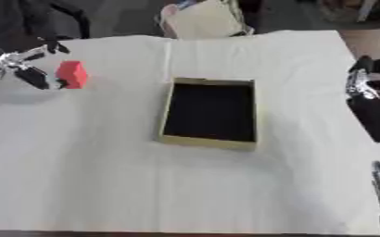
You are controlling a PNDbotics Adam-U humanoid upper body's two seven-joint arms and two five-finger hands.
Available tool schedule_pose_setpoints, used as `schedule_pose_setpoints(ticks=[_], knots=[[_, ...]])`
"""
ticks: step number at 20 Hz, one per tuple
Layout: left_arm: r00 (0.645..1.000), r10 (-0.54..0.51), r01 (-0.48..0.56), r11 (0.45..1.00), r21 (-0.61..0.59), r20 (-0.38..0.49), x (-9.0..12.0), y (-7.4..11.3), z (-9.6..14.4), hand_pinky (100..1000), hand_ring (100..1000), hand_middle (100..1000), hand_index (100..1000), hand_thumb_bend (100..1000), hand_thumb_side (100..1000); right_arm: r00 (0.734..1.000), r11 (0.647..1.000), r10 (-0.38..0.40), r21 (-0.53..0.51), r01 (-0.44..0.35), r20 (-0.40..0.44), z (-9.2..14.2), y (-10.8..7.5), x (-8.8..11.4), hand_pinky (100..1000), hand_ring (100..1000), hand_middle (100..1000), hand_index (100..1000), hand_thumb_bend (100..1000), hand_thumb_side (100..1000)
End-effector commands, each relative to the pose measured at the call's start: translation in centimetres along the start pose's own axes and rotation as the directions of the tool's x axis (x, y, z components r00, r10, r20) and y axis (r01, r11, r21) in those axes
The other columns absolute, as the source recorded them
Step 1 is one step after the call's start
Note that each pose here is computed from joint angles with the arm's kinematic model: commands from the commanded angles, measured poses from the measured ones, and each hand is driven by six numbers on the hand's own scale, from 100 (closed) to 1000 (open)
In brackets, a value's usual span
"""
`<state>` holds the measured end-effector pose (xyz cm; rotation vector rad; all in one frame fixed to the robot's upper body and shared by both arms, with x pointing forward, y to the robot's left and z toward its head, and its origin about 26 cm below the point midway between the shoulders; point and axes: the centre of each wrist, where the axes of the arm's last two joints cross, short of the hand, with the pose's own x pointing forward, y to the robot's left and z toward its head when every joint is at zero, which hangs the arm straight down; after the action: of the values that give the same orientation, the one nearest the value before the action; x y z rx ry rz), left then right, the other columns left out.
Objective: Pick up objects on the table and place them in the box.
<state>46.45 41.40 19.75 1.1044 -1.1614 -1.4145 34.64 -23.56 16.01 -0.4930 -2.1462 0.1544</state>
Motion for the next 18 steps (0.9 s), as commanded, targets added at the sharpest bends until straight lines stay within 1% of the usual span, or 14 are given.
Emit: schedule_pose_setpoints(ticks=[1, 13, 18], knots=[[0.999, -0.015, 0.017, 0.998, 0.052, -0.029, -0.7, 1.2, 0.4, 833, 860, 841, 908, 365, 271, 0.999, 1.000, 0.001, -0.006, -0.001, 0.044, -0.7, -0.6, 0.9, 576, 714, 551, 862, 100, 448], [0.998, -0.030, 0.036, 0.996, 0.087, -0.063, -0.7, 0.4, 0.2, 831, 860, 840, 907, 335, 245, 0.998, 1.000, -0.009, -0.002, 0.009, 0.055, -0.9, -0.5, 1.2, 576, 714, 551, 862, 100, 451], [0.998, -0.027, 0.032, 0.997, 0.068, -0.063, -0.7, -0.3, 0.2, 817, 825, 810, 902, 316, 226, 0.998, 1.000, -0.010, -0.002, 0.010, 0.058, -1.0, -0.5, 1.2, 577, 715, 550, 862, 100, 451]])
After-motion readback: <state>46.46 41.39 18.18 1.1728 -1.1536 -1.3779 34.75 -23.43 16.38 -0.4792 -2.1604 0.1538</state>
